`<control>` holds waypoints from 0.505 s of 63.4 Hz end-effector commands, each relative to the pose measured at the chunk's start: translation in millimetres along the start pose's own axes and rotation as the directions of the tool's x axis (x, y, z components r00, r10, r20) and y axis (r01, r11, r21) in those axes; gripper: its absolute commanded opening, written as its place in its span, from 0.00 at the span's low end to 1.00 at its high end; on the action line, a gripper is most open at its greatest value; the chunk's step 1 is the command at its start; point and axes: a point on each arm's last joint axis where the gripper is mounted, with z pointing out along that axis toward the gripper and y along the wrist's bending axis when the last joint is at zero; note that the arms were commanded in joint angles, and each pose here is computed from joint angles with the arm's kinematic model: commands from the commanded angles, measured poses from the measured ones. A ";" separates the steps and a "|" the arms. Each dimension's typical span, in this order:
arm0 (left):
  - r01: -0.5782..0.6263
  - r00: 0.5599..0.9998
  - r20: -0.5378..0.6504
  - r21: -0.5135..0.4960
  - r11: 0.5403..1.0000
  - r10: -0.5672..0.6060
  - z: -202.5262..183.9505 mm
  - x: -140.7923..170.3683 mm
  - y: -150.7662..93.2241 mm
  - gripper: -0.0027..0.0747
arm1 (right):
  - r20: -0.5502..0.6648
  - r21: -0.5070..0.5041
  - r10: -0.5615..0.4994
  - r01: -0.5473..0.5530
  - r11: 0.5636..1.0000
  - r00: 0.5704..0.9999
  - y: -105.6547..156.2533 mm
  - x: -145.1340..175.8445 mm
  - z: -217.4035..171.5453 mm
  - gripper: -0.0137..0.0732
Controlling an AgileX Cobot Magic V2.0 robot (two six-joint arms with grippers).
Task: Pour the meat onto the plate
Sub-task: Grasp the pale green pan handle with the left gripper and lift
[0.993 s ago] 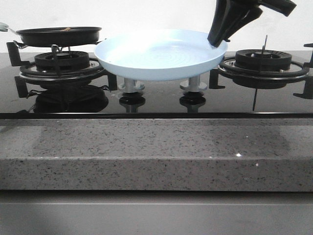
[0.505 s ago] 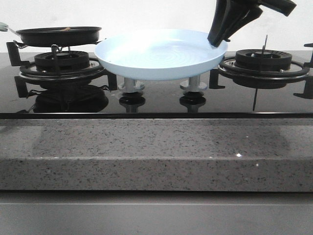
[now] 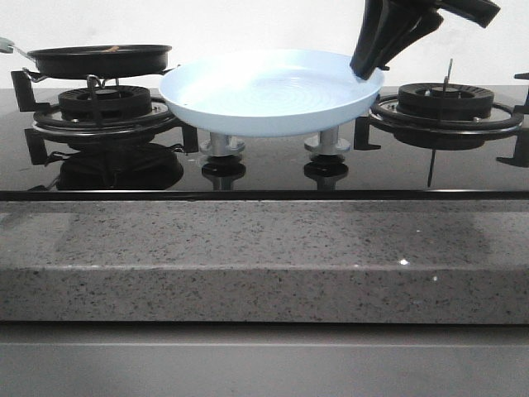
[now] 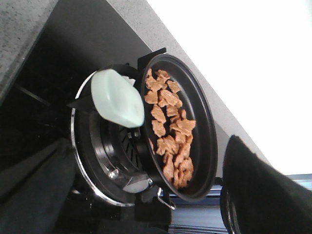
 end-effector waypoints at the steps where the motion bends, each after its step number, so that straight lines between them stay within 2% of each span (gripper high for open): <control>1: 0.003 0.999 0.033 0.096 0.995 -0.006 -3.2 -11.3 -18.7 0.82 | 0.118 -0.032 -0.010 0.014 0.999 0.993 10.0 -8.0 -27.6 0.08; 15: 0.064 0.997 0.036 0.135 0.989 -0.070 9.8 -21.2 -9.8 0.82 | 0.118 -0.032 -0.010 0.014 0.999 0.993 10.0 -8.0 -27.6 0.08; 32: 0.056 0.998 0.006 0.144 0.988 -0.057 33.8 -24.4 -11.8 0.82 | 0.118 -0.032 -0.010 0.014 0.999 0.993 10.0 -8.1 -27.6 0.08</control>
